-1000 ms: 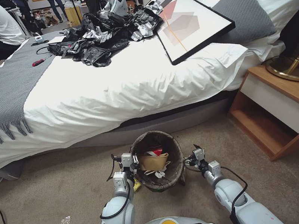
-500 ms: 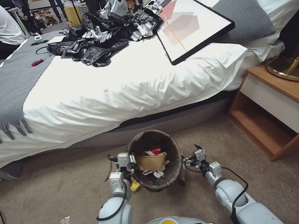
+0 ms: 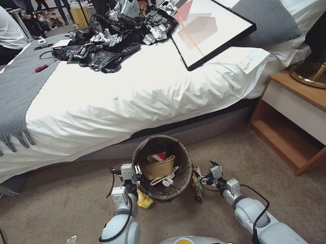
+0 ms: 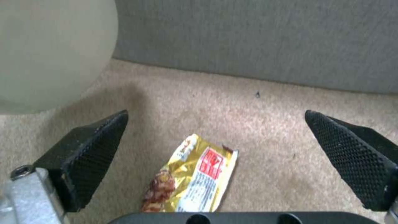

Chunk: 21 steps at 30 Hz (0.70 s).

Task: Pick up the trash bin, then pick up the garbage from the floor and place it into the trash bin.

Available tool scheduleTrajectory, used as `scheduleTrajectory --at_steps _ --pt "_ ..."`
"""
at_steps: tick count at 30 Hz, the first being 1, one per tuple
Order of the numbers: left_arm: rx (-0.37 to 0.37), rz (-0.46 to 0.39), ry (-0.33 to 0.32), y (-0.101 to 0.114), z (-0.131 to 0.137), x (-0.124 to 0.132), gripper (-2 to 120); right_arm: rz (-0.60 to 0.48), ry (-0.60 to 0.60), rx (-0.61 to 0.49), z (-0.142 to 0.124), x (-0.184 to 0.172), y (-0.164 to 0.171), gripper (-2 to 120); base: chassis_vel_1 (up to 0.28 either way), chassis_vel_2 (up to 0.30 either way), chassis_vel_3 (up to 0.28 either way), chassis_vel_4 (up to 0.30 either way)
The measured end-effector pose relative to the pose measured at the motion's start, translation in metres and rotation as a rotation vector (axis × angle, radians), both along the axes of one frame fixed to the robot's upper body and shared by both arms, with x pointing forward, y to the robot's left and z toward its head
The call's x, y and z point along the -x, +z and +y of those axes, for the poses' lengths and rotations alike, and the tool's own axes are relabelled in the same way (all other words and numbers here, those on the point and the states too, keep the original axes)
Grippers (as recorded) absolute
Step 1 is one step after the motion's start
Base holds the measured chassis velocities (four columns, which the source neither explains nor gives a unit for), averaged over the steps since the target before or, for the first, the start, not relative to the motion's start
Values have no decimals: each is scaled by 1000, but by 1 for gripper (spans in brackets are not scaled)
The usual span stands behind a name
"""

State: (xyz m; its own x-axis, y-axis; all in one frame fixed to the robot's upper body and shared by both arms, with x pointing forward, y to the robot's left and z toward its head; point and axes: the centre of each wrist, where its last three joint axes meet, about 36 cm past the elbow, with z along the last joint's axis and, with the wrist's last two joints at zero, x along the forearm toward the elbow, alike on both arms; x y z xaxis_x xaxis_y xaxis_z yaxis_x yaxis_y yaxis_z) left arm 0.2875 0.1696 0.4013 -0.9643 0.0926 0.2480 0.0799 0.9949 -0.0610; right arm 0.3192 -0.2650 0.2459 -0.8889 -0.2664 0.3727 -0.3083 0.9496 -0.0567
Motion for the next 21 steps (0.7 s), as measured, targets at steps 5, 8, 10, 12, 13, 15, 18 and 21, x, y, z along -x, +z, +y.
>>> scheduleTrajectory --at_steps 5,8,10,12,13,15,18,21 --pt "-2 3 -2 -1 -2 1 0 30 -9 5 1 5 -5 100 0 0 0 0" --pt "-1 2 -5 -1 -3 2 0 57 -20 -2 3 10 -9 100 0 0 0 0" --pt "0 1 -6 0 -3 1 0 84 -25 -4 5 14 -16 100 0 0 0 0" --pt "0 1 -6 0 -3 1 0 93 -26 -4 6 16 -19 100 0 0 0 0" --pt "-1 0 -6 0 -3 1 0 103 -26 -3 7 17 -23 100 0 0 0 0" --pt "-1 0 -7 0 -3 1 0 127 -25 1 11 18 -34 100 0 0 0 0" --pt "-2 0 -7 0 -3 2 0 148 -23 4 17 16 -44 100 0 0 0 0" --pt "-2 0 -7 -1 -3 2 0 160 -24 3 23 13 -51 100 0 0 0 0"
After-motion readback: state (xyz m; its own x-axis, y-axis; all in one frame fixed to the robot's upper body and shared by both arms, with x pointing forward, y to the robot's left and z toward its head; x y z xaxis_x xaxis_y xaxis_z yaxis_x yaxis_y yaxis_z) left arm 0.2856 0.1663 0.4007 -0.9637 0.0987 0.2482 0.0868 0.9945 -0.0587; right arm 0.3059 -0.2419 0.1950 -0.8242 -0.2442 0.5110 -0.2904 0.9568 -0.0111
